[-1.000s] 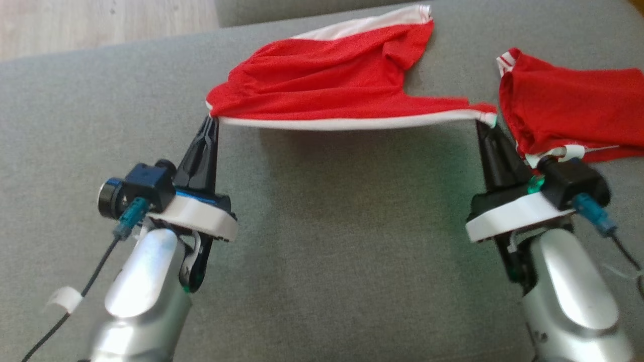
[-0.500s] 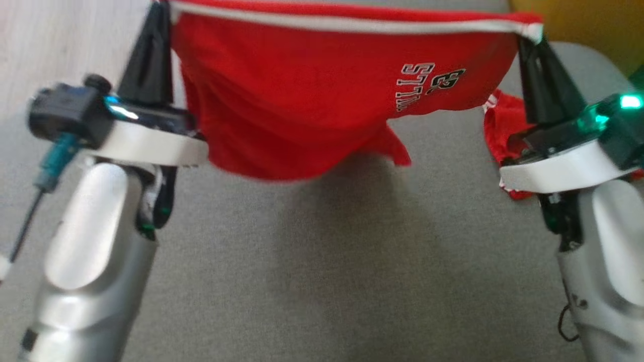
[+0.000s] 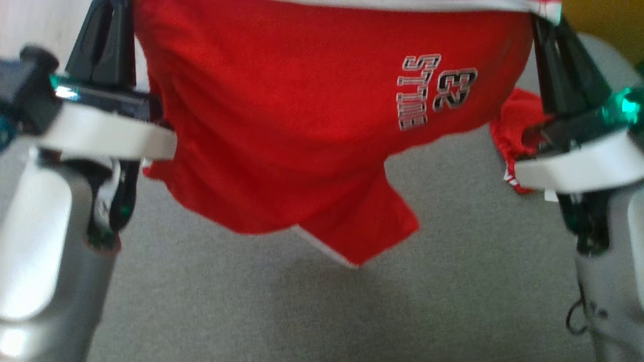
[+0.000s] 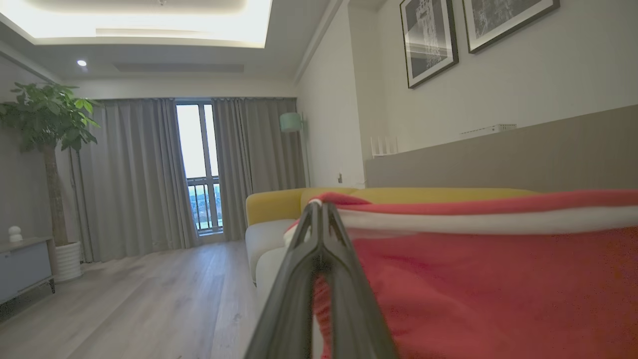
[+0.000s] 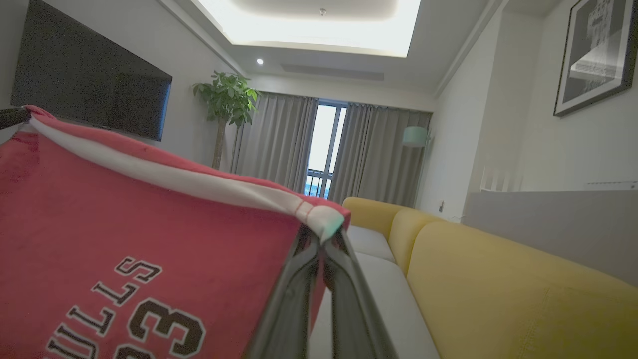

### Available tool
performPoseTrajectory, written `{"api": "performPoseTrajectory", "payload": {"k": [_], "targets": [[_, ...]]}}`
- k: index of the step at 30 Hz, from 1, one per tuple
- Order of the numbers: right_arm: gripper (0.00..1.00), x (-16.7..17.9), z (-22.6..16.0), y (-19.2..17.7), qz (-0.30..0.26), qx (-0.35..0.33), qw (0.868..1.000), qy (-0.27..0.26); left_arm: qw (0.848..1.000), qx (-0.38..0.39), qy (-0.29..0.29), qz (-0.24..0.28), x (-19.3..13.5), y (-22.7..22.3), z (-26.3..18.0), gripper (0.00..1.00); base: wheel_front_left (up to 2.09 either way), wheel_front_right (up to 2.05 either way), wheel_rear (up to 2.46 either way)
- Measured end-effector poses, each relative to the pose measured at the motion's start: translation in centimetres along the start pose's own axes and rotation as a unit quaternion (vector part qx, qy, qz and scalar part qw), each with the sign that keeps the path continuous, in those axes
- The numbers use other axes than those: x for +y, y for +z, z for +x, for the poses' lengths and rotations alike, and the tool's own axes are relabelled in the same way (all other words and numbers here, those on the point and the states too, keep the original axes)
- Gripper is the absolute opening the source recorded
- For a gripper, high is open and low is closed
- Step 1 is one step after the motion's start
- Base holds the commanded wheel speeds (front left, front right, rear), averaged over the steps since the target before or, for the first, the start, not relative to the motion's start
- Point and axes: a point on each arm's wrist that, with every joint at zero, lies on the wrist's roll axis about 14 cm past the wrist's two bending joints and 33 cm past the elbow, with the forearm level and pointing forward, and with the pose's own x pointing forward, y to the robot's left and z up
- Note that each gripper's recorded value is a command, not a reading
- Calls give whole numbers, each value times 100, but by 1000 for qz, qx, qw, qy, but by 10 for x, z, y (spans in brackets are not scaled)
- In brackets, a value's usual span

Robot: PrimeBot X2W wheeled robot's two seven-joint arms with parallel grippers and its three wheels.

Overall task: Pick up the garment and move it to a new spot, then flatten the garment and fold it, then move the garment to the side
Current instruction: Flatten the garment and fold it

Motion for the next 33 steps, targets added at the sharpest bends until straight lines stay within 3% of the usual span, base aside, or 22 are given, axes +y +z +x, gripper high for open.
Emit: {"api": "performPoseTrajectory", "payload": {"k": [5, 12, 18, 26, 28, 33], "targets": [[0, -11, 38, -28, -6, 31, 999, 13, 998, 62, -8, -22, 14, -44, 37, 0, 0, 0, 0], [0, -33, 141, -54, -62, 16, 997, 39, 999, 42, 19, 11, 66, -56, 136, 0, 0, 0, 0], [0, -39, 198, -99, -63, 19, 997, 34, 998, 49, 48, 15, 100, -110, 172, 0, 0, 0, 0], [0, -20, 164, -224, -74, 165, 981, 73, 991, 123, 36, -27, 86, -213, 136, 0, 0, 0, 0], [0, -10, 144, -249, -80, 200, 972, 93, 986, 150, 42, -54, 81, -236, 114, 0, 0, 0, 0], [0, 8, 74, -298, -82, 291, 944, 134, 970, 236, 25, -54, 59, -286, 46, 0, 0, 0, 0]]}}
